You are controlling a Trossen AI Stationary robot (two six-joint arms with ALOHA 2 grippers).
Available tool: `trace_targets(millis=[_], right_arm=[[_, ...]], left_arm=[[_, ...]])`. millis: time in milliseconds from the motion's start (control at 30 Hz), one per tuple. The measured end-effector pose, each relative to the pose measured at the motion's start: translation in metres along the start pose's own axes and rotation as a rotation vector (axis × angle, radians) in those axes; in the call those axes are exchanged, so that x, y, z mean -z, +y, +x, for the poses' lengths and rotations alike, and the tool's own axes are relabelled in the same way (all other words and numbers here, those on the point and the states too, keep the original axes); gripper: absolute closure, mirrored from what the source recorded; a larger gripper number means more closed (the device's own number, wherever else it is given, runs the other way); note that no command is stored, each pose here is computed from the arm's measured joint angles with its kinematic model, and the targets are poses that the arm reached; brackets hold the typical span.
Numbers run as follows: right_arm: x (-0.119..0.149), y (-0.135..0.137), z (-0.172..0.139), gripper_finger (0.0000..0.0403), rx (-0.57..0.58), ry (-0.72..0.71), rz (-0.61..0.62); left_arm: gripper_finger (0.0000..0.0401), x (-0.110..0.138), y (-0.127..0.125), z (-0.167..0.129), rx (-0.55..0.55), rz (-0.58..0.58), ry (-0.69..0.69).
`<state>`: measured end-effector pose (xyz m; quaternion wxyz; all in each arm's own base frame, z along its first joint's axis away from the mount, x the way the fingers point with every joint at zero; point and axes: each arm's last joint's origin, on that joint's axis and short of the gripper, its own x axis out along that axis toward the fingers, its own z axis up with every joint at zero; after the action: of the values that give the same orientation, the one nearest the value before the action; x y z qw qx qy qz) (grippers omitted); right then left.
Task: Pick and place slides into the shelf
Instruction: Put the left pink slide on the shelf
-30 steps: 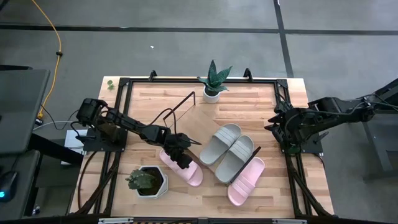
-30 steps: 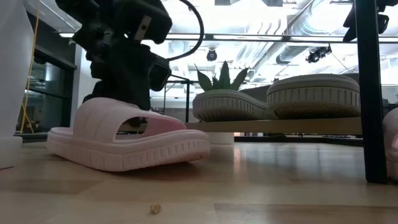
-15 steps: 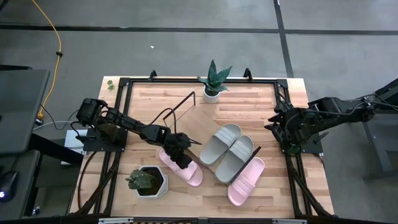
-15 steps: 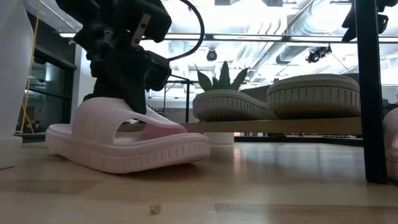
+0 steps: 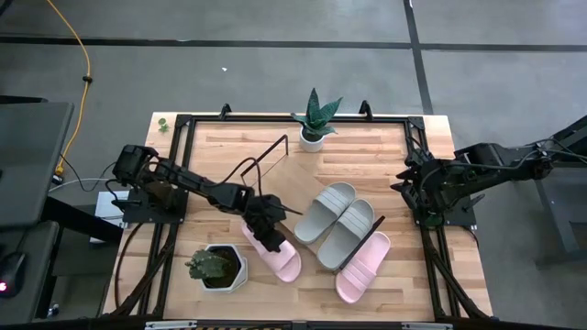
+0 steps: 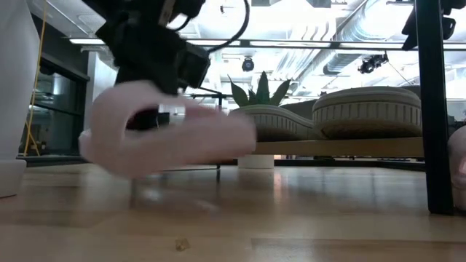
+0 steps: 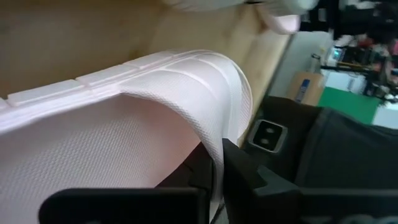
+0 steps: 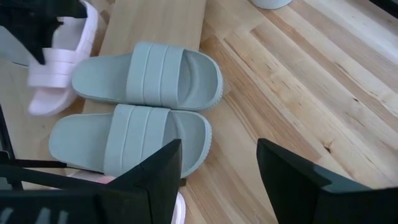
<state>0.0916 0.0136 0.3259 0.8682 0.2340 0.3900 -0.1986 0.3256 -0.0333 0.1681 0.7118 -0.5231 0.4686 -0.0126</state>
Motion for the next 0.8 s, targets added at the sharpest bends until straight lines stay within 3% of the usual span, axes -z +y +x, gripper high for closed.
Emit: trace_targets(millis=[233, 500, 800], right_arm=[[0.0, 0.0, 0.0, 0.0203, 0.004, 0.003, -0.002], [0.0, 0.0, 0.0, 0.0203, 0.005, 0.003, -0.012], [-0.003, 0.002, 0.0, 0.0203, -0.004, -0.048, 0.013]], left_arm=[[0.0394, -0.005, -0.019, -0.008, -0.029, 0.034, 0.033], [0.0397, -0.007, -0.044, -0.028, -0.178, 0.103, 0.1], [0.0393, -0.018, -0.101, -0.069, -0.218, 0.292, 0.015]])
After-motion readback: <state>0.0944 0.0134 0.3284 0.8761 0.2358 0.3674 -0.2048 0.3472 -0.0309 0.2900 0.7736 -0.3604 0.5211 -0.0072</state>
